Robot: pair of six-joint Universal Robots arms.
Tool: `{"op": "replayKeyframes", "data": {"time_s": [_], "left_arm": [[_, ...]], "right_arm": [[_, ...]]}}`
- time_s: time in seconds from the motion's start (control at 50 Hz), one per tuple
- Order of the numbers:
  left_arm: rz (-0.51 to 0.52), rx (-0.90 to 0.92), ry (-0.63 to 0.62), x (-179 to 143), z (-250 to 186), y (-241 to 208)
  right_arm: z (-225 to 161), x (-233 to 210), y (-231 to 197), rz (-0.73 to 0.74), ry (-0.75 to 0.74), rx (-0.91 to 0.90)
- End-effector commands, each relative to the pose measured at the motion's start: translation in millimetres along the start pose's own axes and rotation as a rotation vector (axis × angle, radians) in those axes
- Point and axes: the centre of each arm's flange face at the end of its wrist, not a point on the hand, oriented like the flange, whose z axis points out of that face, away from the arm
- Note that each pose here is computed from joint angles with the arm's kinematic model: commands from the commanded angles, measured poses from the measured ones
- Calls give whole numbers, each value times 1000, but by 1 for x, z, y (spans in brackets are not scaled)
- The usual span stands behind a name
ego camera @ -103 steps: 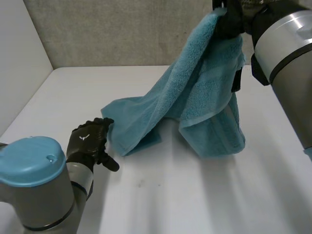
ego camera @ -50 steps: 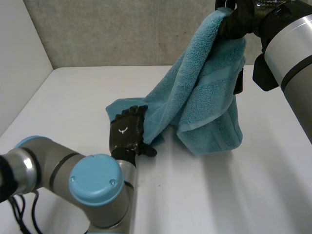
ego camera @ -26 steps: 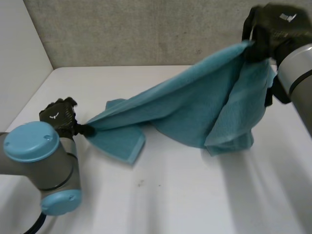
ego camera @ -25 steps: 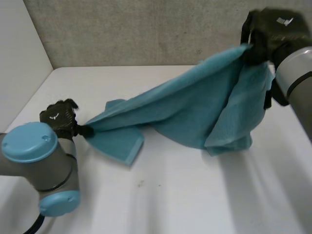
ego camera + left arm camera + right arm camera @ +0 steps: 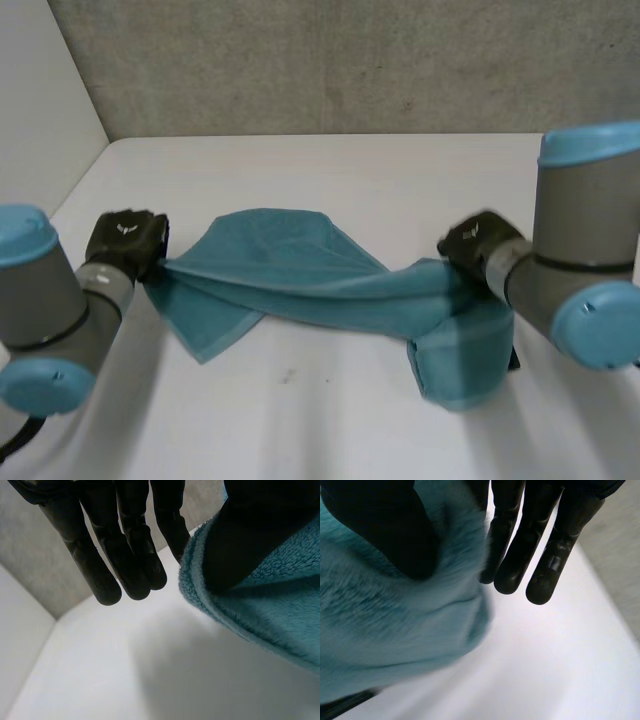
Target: Fold the laundry
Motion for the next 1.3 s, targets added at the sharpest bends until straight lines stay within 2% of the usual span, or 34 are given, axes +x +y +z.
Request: {"op": "replayKeyframes", "data": {"time_s": [0.02, 0.04, 0.06, 0.08, 0.1, 0.12, 0.14, 0.16, 0.18, 0.2, 0.22, 0.26, 0.38, 0.42, 0.44, 0.48, 0.5, 0.54, 0.56, 0.6, 0.62, 0.66, 0.74, 0.76, 0.82, 0.92, 0.96, 0.98, 1.02, 1.04, 1.12, 1.24, 1.3], "left_arm": [[90, 347, -67, -16, 51, -98], [90, 348, -67, -17, 51, -99], [85, 474, -111, -25, 54, -133], [71, 615, -162, -37, 53, -167], [71, 616, -163, -37, 53, -168], [73, 768, -218, -46, 46, -202], [65, 918, -277, -57, 35, -232], [65, 919, -277, -57, 35, -232], [51, 1044, -334, -69, 22, -256], [51, 1045, -335, -69, 22, -256], [47, 1125, -358, -70, 12, -268], [52, 1144, -358, -71, 6, -272], [69, 956, -297, -62, 15, -227], [76, 837, -266, -53, 22, -193], [76, 837, -266, -53, 22, -192], [85, 712, -237, -45, 27, -150], [85, 712, -237, -45, 27, -150], [101, 598, -206, -37, 26, -110], [101, 597, -206, -37, 26, -110], [108, 482, -161, -24, 24, -70], [108, 482, -161, -24, 24, -70], [111, 357, -107, -8, 22, -27], [120, 244, -55, 6, 19, 8], [128, 199, -34, 12, 14, 21], [170, 138, -4, 18, 7, 32], [201, 115, -7, 17, -1, 31], [201, 127, -14, 15, -2, 27], [200, 133, -20, 13, -3, 23], [198, 140, -24, 12, -4, 20], [198, 140, -24, 11, -5, 19], [199, 130, -20, 12, -7, 23], [199, 129, -14, 14, -9, 23], [199, 135, -19, 13, -10, 21]], "right_arm": [[8, 83, -91, 67, 397, 391], [-1, 108, -115, 96, 526, 508], [-12, 129, -136, 129, 646, 622], [-12, 129, -136, 129, 647, 623], [-23, 145, -152, 161, 746, 730], [-36, 158, -164, 182, 834, 829], [-36, 158, -164, 183, 835, 830], [-57, 169, -176, 199, 916, 925], [-57, 170, -176, 199, 917, 926], [-74, 174, -182, 205, 959, 990], [-84, 173, -182, 199, 968, 1005], [-90, 169, -179, 195, 954, 998], [-57, 131, -139, 147, 788, 862], [-40, 106, -115, 120, 692, 791], [-40, 105, -115, 120, 691, 790], [-33, 92, -102, 108, 640, 755], [-26, 78, -90, 93, 588, 726], [-21, 65, -80, 79, 538, 702], [-17, 54, -70, 68, 491, 680], [-12, 44, -60, 62, 452, 658], [-5, 35, -49, 58, 419, 628], [7, 23, -33, 62, 377, 575], [42, -15, 18, 62, 259, 397], [42, -15, 19, 62, 258, 396], [45, -26, 36, 67, 207, 311], [35, -4, 43, 102, 215, 253], [20, 19, 40, 171, 251, 256], [19, 19, 40, 171, 251, 256], [10, 34, 36, 301, 256, 286], [10, 35, 36, 302, 256, 286], [-1, 47, 32, 477, 158, 320], [-12, 63, 32, 552, 5, 248], [-15, 66, 30, 558, -14, 232]]}}
